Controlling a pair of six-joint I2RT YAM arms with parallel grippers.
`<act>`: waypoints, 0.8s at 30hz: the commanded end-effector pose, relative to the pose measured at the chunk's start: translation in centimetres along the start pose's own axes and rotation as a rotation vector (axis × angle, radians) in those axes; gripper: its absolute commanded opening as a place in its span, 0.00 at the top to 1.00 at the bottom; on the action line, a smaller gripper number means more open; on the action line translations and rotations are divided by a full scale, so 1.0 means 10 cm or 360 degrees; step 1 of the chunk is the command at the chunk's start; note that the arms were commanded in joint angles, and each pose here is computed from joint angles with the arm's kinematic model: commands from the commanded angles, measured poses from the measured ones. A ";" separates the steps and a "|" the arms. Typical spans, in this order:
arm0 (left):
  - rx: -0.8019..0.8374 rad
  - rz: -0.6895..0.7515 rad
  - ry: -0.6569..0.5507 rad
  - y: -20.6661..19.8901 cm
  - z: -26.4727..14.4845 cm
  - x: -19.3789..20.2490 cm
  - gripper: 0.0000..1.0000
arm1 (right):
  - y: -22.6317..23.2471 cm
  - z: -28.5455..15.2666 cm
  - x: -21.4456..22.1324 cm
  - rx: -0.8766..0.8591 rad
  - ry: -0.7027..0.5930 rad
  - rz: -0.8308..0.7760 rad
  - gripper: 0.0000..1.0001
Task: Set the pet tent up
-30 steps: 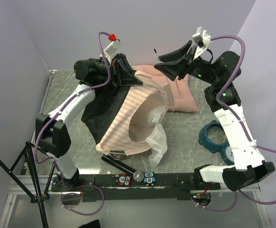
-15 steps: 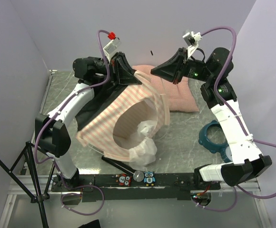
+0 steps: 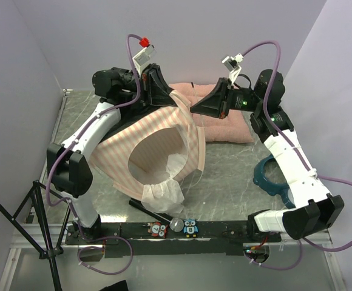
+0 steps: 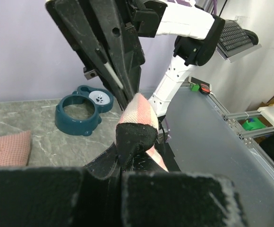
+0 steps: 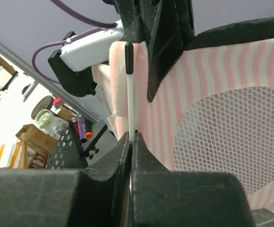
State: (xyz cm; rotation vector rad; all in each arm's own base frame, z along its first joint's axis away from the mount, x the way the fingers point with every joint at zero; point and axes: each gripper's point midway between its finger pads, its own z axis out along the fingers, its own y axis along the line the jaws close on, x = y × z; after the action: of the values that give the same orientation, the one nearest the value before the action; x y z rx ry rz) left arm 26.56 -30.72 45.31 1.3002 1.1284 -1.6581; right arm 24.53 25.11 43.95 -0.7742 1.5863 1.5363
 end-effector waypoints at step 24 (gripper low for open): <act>-0.0216 0.0263 -0.0541 -0.03 -0.29 -1.11 0.99 | 0.24 0.00 1.06 -0.0240 0.0444 0.0466 1.00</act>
State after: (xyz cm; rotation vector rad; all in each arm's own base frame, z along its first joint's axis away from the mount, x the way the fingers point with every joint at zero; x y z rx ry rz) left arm 28.79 -30.11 45.40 1.2648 1.1891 -1.6660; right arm 22.17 26.88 40.75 -0.9058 1.5779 1.5446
